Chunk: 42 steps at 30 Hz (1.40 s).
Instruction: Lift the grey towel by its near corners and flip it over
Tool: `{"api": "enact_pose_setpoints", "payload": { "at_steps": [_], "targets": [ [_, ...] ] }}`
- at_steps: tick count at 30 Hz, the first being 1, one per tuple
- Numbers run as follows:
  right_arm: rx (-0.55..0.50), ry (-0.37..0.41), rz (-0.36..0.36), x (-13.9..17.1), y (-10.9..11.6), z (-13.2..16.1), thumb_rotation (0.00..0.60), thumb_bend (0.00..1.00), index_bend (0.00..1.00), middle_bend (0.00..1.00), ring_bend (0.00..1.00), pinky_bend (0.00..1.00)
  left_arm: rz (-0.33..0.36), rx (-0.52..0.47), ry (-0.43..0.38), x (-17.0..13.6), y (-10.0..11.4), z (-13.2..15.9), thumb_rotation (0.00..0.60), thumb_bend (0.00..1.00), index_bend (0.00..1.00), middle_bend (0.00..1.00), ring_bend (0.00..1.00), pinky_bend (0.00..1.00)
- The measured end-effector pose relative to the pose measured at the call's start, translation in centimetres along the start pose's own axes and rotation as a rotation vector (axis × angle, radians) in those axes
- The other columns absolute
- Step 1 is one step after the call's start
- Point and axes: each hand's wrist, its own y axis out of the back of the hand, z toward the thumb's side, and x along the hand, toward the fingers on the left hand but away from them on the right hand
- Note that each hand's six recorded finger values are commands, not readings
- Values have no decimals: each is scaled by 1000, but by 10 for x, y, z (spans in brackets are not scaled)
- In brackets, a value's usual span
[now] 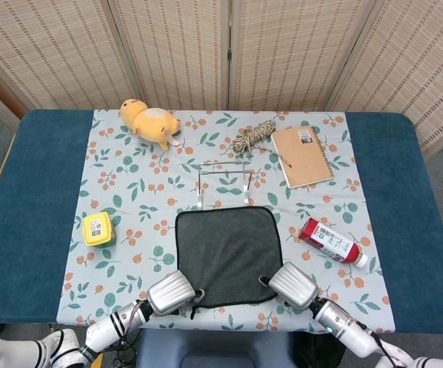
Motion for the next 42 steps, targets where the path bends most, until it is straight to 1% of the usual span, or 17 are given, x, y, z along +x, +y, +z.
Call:
{"api": "enact_pose_setpoints", "payload": {
  "at_steps": [5,13,19,25,30,35,40,42],
  "targets": [
    [-5,7,-8,-3,0,1,600,297,487,930,848,996,5,-3,3,2,1,-1,600,405,543,998,949,1000],
    [-21,4,-41,-8,4,1,600,464,612,937,856,1000,32,-21,14,5,8,-5,600,405,543,998,949,1000],
    [-53,-1,-90,-10,17,0,600,505,675,943,864,1000,76,-66,37,9,23,-14,600,405,544,998,949,1000],
    [-72,-5,-167,-12,40,-1,600,510,700,947,865,1000,147,-128,62,17,54,-27,600,405,544,998,949,1000],
    [-72,-26,-245,-15,67,-8,600,513,708,953,869,1000,219,-190,84,24,87,-40,600,405,544,998,950,1000],
    [-77,-74,-328,-19,96,-23,600,513,708,953,869,1000,301,-229,103,35,125,-53,600,405,544,1000,956,1000],
    [-78,-138,-406,-23,127,-43,600,513,708,954,869,1000,349,-250,140,44,155,-68,600,405,544,1000,956,1000],
    [-81,-159,-425,-25,136,-50,600,513,708,954,869,1000,365,-256,158,48,168,-75,600,405,544,1000,957,1000]
  ]
}}
